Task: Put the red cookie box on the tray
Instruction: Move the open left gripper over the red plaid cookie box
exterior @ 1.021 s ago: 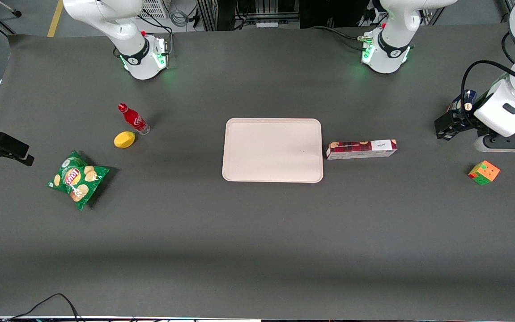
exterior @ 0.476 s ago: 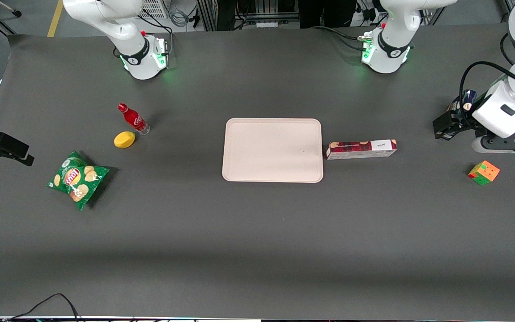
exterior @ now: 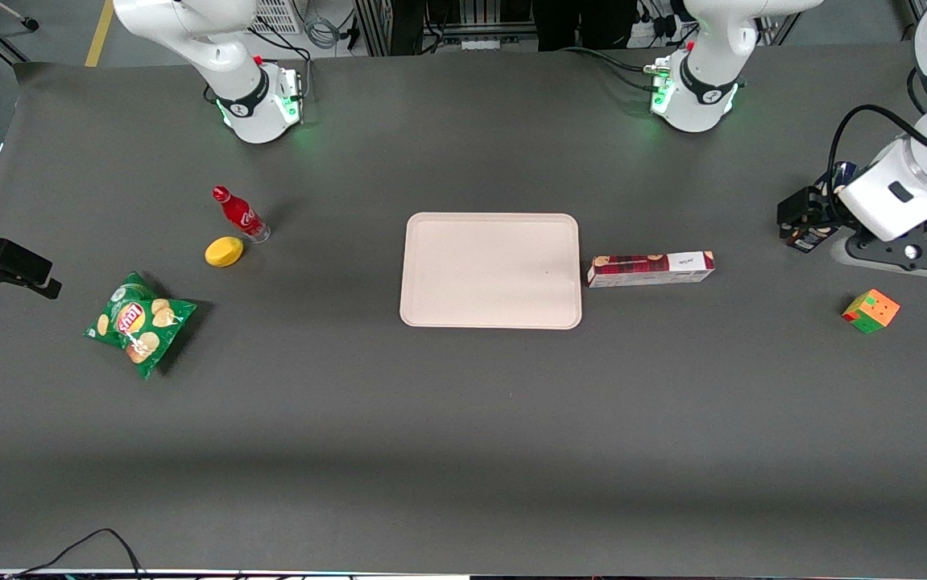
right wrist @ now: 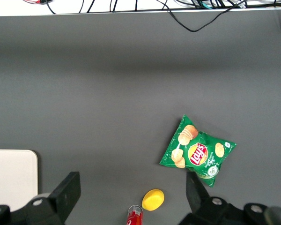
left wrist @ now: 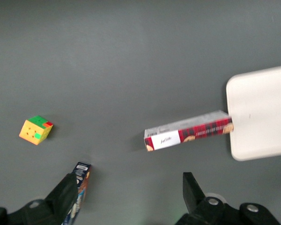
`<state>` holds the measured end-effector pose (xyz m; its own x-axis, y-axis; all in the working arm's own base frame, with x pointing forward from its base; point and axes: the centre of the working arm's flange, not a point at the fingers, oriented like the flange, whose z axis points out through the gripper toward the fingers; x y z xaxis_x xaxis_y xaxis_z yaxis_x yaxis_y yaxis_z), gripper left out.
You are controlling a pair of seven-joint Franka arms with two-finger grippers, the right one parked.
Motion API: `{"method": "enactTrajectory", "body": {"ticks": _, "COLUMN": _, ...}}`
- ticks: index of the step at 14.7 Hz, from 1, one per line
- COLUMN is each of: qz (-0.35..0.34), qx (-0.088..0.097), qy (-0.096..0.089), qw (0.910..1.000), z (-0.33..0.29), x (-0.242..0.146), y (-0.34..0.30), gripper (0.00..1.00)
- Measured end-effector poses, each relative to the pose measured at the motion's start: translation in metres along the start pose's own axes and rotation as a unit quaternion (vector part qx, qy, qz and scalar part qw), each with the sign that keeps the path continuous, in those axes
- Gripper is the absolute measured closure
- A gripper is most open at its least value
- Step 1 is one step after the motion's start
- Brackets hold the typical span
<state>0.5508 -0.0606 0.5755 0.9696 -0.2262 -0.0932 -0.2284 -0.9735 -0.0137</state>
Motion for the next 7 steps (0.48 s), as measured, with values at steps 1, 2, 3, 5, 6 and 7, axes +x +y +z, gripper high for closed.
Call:
{"method": "enactTrajectory", "body": {"ticks": 1, "qz": 0.025, "qx": -0.001, "qy": -0.008, "qw": 0.9996, "z": 0.002, "x": -0.001, "y": 0.001, "gripper": 0.0}}
{"method": "enactTrajectory", "body": {"ticks": 2, "qz": 0.056, "qx": -0.003, "qy": -0.015, "qw": 0.9983, "z": 0.004, "x": -0.002, "y": 0.002, "gripper": 0.0}}
{"method": "enactTrajectory", "body": {"ticks": 3, "qz": 0.094, "qx": -0.005, "qy": -0.019, "qw": 0.9953, "z": 0.006, "x": -0.002, "y": 0.004, "gripper": 0.0}}
{"method": "enactTrajectory", "body": {"ticks": 5, "qz": 0.185, "qx": -0.008, "qy": -0.022, "qw": 0.9825, "z": 0.009, "x": 0.0, "y": 0.009, "gripper": 0.0}}
{"method": "enactTrajectory", "body": {"ticks": 6, "qz": 0.237, "qx": -0.009, "qy": -0.022, "qw": 0.9713, "z": 0.011, "x": 0.001, "y": 0.01, "gripper": 0.0}}
{"method": "enactTrajectory", "body": {"ticks": 7, "qz": 0.287, "qx": -0.008, "qy": -0.017, "qw": 0.9579, "z": 0.016, "x": 0.003, "y": 0.01, "gripper": 0.0}}
